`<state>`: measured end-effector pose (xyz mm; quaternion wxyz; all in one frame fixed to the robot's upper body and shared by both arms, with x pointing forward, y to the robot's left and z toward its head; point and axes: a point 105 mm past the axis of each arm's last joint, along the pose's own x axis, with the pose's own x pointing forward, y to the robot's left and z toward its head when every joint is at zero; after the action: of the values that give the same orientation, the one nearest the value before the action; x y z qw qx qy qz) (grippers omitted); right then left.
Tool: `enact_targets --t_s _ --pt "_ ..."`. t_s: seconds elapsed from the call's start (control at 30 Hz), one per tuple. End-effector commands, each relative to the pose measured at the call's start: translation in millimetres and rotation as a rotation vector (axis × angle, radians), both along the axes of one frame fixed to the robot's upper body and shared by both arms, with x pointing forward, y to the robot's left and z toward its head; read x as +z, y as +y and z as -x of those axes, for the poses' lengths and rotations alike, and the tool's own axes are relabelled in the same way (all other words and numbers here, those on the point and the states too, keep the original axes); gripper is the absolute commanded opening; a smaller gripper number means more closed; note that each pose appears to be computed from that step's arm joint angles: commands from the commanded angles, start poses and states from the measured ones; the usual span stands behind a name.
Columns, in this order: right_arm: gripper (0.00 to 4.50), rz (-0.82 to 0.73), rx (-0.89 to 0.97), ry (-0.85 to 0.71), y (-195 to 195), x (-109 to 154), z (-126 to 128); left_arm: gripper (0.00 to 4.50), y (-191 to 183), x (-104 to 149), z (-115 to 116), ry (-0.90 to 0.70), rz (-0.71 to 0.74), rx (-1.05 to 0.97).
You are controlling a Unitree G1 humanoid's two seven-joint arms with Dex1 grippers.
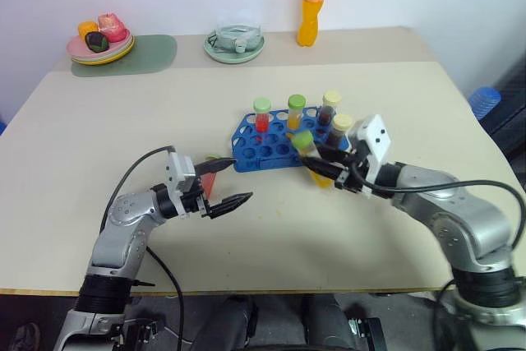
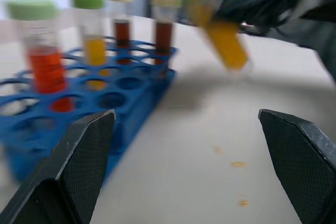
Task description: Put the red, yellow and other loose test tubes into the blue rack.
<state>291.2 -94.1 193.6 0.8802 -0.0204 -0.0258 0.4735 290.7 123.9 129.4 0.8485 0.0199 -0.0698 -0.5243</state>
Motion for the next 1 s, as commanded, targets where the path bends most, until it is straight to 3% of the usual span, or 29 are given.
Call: enact_targets --t_s 0.03,0.17,0.4,0.63,1.0 --pt "0.81 -0.061 -0.085 -0.193 2 25 -15 4.50 6 6 -3 -0.018 0.031 0.062" --pt "0.81 -0.145 -0.135 -0.303 8 31 -26 4.50 5 5 -1 -0.008 0.043 0.075" --pt "0.81 -0.218 -0.253 -0.375 10 13 -47 4.50 4 5 0 -0.006 0.054 0.086" --pt "0.81 -0.213 -0.301 -0.398 16 -14 -60 4.50 4 5 2 -0.006 0.044 0.083" --pt "0.81 -0.227 -0.345 -0.401 19 -29 -73 4.50 14 6 19 0.034 0.029 0.015"
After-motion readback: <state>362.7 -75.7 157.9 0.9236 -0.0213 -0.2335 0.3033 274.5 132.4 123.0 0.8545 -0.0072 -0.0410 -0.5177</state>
